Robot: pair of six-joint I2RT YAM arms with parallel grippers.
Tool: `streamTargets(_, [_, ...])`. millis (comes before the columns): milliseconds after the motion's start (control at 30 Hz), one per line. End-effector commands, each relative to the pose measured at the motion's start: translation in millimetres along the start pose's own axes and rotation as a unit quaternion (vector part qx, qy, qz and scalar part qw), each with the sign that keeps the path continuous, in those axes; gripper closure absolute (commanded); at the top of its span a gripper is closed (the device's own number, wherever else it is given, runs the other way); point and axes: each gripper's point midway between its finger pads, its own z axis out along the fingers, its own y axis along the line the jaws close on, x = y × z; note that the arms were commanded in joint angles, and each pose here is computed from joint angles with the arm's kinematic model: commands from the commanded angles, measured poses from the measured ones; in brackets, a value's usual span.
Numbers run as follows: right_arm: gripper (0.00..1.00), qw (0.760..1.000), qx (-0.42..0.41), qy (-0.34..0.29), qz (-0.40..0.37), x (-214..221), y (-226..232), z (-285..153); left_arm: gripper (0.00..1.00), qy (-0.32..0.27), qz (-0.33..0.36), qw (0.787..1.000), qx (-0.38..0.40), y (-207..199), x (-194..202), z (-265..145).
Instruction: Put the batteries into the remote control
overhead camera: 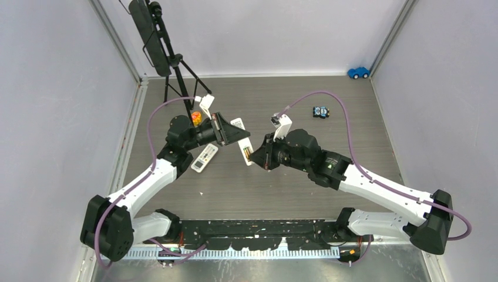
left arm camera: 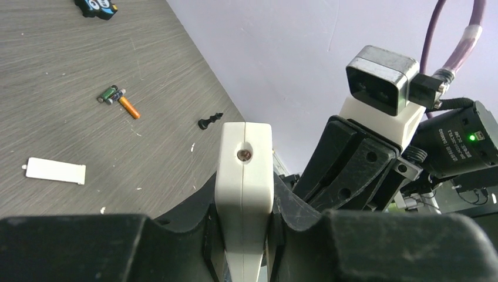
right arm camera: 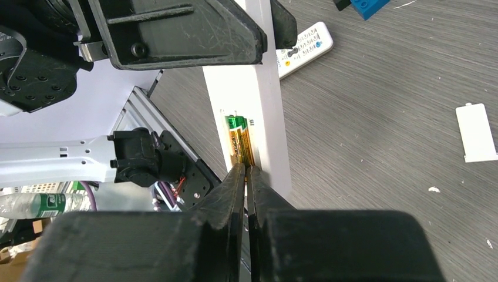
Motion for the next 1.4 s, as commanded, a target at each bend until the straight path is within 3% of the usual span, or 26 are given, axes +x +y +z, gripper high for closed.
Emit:
streamTargets(0, [0.92, 1.000, 0.006, -0.009, -0.012, -7, 3, 9, 1.00, -0.022, -0.011, 0.999, 0.047, -34, -20, 2])
streamTargets(433, [0.99, 0.995, 0.097, -0.016, -0.003, 1, -23, 44, 1.00, -0.025, -0.117, 0.991, 0.059, -39, -19, 2])
streamTargets(600, [0.99, 0.996, 0.092, -0.023, -0.003, 2, -21, 56, 1.00, -0.027, -0.138, 0.988, 0.061, -34, -16, 3])
streamTargets(1000, [0.98, 0.998, 0.051, -0.044, 0.016, -13, 0, 28, 1.00, -0.027, -0.082, 0.996, -0.001, -1, -8, 6])
streamTargets(1367, [0.85, 0.994, 0.029, -0.096, 0.044, -48, 19, -10, 1.00, -0.021, -0.062, 0.996, -0.060, 39, 3, 6])
